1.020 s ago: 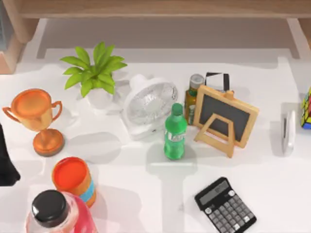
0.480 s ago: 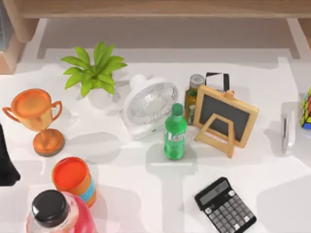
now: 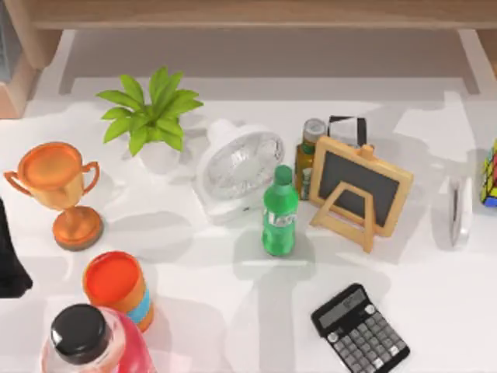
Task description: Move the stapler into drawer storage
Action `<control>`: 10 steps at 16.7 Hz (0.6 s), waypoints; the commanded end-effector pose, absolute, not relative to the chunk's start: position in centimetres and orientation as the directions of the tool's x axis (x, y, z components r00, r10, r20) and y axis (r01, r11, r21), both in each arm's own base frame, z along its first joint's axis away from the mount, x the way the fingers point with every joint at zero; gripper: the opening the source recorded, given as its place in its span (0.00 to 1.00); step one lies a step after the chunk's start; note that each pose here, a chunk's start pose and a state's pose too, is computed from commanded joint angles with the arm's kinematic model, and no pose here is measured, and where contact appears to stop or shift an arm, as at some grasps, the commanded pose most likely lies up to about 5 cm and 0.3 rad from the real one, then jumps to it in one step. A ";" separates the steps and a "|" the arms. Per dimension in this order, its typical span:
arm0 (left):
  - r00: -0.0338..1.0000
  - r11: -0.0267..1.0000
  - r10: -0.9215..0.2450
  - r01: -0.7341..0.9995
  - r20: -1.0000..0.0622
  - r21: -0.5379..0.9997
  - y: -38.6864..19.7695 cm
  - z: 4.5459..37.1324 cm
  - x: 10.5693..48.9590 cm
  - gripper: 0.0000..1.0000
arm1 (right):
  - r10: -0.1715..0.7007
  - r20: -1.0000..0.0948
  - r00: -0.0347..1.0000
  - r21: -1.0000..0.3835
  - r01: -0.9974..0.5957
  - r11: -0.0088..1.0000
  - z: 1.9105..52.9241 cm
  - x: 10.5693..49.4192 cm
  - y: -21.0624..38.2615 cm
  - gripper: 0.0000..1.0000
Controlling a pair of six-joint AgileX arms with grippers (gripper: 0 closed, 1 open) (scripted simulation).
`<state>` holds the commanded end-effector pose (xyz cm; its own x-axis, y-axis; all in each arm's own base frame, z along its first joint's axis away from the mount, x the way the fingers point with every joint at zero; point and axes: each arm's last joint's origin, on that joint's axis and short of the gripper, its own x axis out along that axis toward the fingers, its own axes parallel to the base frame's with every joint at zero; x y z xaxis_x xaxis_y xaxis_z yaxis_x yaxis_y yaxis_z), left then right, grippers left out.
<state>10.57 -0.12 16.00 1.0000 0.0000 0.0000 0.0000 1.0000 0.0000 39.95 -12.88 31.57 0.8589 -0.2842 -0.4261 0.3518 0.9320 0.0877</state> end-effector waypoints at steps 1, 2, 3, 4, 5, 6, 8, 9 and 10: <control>1.000 1.000 0.000 0.000 0.000 0.000 -0.1 16.0 10.6 1.00 | -0.228 -0.512 0.828 0.110 0.326 0.939 30.7 40.3 -10.7 1.00; 1.000 1.000 0.000 0.000 0.000 0.000 -0.1 16.0 10.6 1.00 | -0.173 -0.593 0.786 0.127 0.304 0.944 29.8 40.5 -8.5 1.00; 1.000 1.000 0.000 0.000 0.000 0.000 -0.1 16.0 10.6 1.00 | -0.122 -0.671 0.732 0.137 0.284 0.949 28.7 40.6 -6.4 1.00; 1.000 1.000 0.000 0.000 0.000 0.000 -0.1 16.0 10.6 1.00 | -0.076 -0.741 0.667 0.142 0.266 0.953 27.6 40.4 -4.4 1.00; 1.000 1.000 0.000 0.000 0.000 0.000 -0.1 16.0 10.6 1.00 | -0.038 -0.805 0.592 0.141 0.253 0.957 26.5 40.2 -2.5 1.00; 1.000 1.000 0.000 0.000 0.000 0.000 -0.1 16.0 10.6 1.00 | -0.009 -0.859 0.511 0.134 0.242 0.961 25.3 39.9 -0.7 1.00; 1.000 1.000 0.000 0.000 0.000 0.000 -0.1 16.0 10.6 1.00 | 0.022 -0.939 0.344 0.107 0.229 0.967 23.2 39.0 2.1 1.00; 1.000 1.000 0.000 0.000 0.000 0.000 -0.1 16.0 10.6 1.00 | 0.027 -0.965 0.261 0.088 0.225 0.970 22.1 38.6 3.3 1.00; 1.000 1.000 0.000 0.000 0.000 0.000 -0.1 16.0 10.6 1.00 | 0.025 -0.982 0.189 0.068 0.223 0.972 21.2 38.2 4.2 1.00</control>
